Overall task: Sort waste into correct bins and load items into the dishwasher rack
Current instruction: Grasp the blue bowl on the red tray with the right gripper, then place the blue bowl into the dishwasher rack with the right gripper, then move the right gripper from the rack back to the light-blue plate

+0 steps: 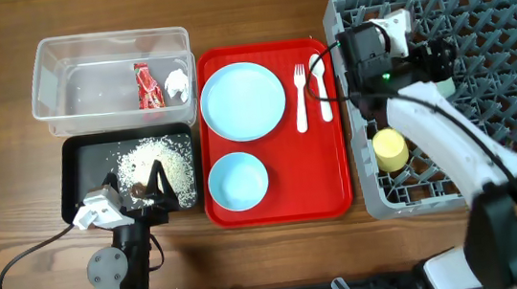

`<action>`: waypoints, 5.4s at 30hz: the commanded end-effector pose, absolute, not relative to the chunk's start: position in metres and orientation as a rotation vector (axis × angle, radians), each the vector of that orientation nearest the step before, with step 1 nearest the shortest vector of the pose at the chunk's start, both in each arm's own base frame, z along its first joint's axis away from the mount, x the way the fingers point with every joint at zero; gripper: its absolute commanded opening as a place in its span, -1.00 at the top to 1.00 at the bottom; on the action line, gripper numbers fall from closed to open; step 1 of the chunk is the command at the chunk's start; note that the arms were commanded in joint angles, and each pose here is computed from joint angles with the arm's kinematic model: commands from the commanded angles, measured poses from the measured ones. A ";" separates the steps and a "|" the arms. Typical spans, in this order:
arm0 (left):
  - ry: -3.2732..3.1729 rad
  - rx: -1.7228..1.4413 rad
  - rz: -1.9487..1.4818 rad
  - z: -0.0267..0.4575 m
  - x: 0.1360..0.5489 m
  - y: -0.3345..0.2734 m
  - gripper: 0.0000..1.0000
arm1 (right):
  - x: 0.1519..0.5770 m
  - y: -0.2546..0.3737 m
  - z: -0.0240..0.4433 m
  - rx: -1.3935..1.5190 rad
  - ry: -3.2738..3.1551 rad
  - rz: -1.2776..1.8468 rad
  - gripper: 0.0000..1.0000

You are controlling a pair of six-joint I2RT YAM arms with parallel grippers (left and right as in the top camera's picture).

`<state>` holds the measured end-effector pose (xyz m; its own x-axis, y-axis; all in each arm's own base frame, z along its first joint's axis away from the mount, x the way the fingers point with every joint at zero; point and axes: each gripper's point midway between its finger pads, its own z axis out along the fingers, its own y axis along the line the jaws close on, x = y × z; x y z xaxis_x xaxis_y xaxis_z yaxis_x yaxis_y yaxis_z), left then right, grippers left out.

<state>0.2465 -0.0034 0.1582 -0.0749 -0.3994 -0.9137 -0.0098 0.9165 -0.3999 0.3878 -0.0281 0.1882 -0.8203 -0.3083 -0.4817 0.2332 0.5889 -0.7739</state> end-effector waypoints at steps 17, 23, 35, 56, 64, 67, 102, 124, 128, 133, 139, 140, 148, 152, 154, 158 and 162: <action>1.621 -0.340 -0.321 0.156 0.246 0.000 -1.00 | 0.246 0.274 0.144 -0.338 2.809 0.831 -0.54; 1.621 -0.340 -0.321 0.156 0.246 0.000 -0.99 | 0.235 0.282 0.085 -0.263 3.017 0.734 -0.49; 1.621 -0.340 -0.321 0.156 0.246 0.000 -0.99 | 0.243 0.268 0.023 0.051 3.162 0.500 0.77; 1.621 -0.340 -0.321 0.156 0.246 0.000 -1.00 | 0.296 0.178 0.131 0.083 2.737 0.049 0.91; 1.621 -0.340 -0.321 0.156 0.246 0.000 -0.99 | 0.293 0.023 0.318 0.392 1.897 -0.621 0.91; 1.621 -0.340 -0.321 0.156 0.246 0.000 -1.00 | 0.277 -0.016 0.350 0.430 1.763 -0.865 0.91; 1.621 -0.340 -0.321 0.156 0.246 0.000 -1.00 | 0.344 -0.210 0.225 0.677 2.054 -1.603 0.91; 1.621 -0.340 -0.321 0.156 0.246 0.000 -1.00 | 0.361 -0.215 0.180 0.420 2.200 -1.809 0.91; 1.621 -0.340 -0.321 0.156 0.246 0.000 -1.00 | 0.361 -0.219 0.188 0.443 2.164 -1.845 0.91; 1.621 -0.340 -0.321 0.156 0.246 0.000 -1.00 | 0.359 -0.223 0.187 0.455 2.169 -1.845 0.91; 1.621 -0.340 -0.321 0.156 0.246 0.000 -1.00 | 0.368 -0.212 0.177 0.373 2.219 -1.783 0.91; 1.621 -0.340 -0.321 0.156 0.246 0.000 -1.00 | 0.369 -0.209 0.176 0.359 2.223 -1.778 0.91; 1.621 -0.340 -0.321 0.156 0.246 0.000 -0.99 | 0.382 -0.182 0.174 0.201 2.250 -1.767 0.18; 1.621 -0.340 -0.321 0.156 0.246 0.000 -1.00 | 0.391 -0.161 0.185 0.158 2.205 -1.753 -0.25; 1.621 -0.340 -0.321 0.156 0.246 0.000 -0.99 | 0.398 -0.144 0.195 0.138 2.169 -1.708 -0.30; 1.621 -0.340 -0.321 0.156 0.246 0.000 -1.00 | 0.405 -0.110 0.227 0.088 2.088 -1.630 -0.36; 1.621 -0.340 -0.321 0.156 0.246 0.000 -0.99 | 0.403 -0.074 0.270 0.068 1.990 -1.524 -0.48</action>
